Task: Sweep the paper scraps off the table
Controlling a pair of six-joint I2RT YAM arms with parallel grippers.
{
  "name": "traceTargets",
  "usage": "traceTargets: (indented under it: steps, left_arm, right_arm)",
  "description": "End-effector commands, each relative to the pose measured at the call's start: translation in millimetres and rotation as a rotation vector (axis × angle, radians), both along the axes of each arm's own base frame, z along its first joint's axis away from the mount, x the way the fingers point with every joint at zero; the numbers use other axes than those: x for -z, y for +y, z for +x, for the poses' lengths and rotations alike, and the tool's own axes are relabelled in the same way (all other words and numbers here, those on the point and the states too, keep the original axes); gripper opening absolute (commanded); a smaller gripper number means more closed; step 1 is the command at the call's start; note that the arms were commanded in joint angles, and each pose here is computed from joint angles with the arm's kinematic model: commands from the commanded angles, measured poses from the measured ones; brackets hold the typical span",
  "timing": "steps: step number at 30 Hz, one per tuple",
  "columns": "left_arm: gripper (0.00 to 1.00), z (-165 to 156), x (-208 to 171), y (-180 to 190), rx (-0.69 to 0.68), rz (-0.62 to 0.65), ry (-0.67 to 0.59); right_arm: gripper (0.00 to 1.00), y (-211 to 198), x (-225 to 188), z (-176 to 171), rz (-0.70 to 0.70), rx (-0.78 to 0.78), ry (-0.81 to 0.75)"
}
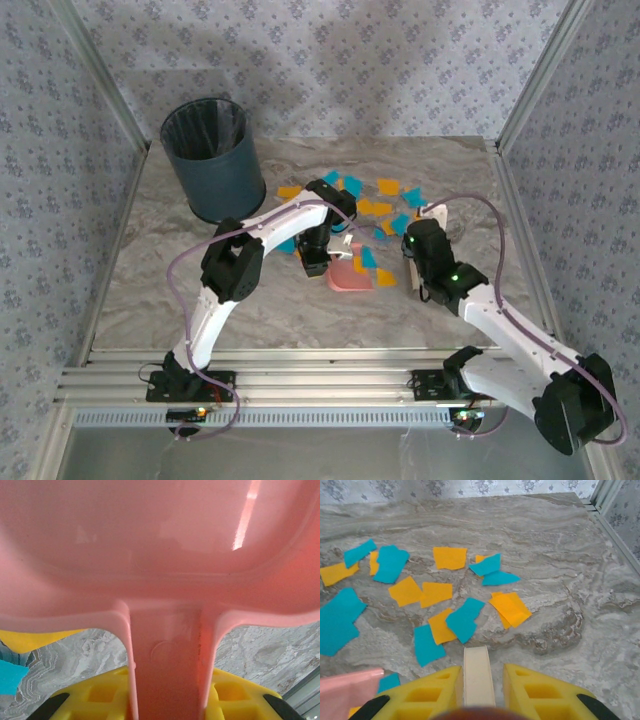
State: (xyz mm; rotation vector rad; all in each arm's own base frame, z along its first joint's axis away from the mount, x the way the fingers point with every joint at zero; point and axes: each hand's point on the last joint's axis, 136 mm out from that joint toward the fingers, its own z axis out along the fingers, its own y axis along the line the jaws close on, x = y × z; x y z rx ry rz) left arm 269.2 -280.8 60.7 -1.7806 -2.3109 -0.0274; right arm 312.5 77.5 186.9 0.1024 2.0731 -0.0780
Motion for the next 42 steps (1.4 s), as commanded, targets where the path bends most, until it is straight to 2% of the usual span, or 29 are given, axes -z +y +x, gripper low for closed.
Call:
traceTargets:
  steps: [1,10,20,33,42]
  left_arm:
    - [0.0,-7.4,-8.1,6.7,0.012,0.019,0.013]
    - [0.0,-9.1,-3.5,4.5,0.003,0.016,0.027]
    - [0.0,-9.4,-3.6,3.7,0.004,0.011,0.027]
    - [0.0,-8.2,-4.1,4.0,-0.01,-0.009,0.004]
    - [0.0,-7.5,-7.6,2.6,-0.04,-0.092,-0.024]
  right_arm:
    - [0.0,-5.8,4.0,-3.8,-0.015,0.045,-0.016]
    - [0.0,37.7,20.8,6.5,0.122,-0.07,-0.002]
    - [0.0,78.2,15.5,14.1,0.241,-0.204,0.004]
    - [0.0,83.3,-6.7,7.3,0.297,-0.253,-0.025]
    - [0.0,74.2,-20.1,2.9,0.345,-0.239,-0.056]
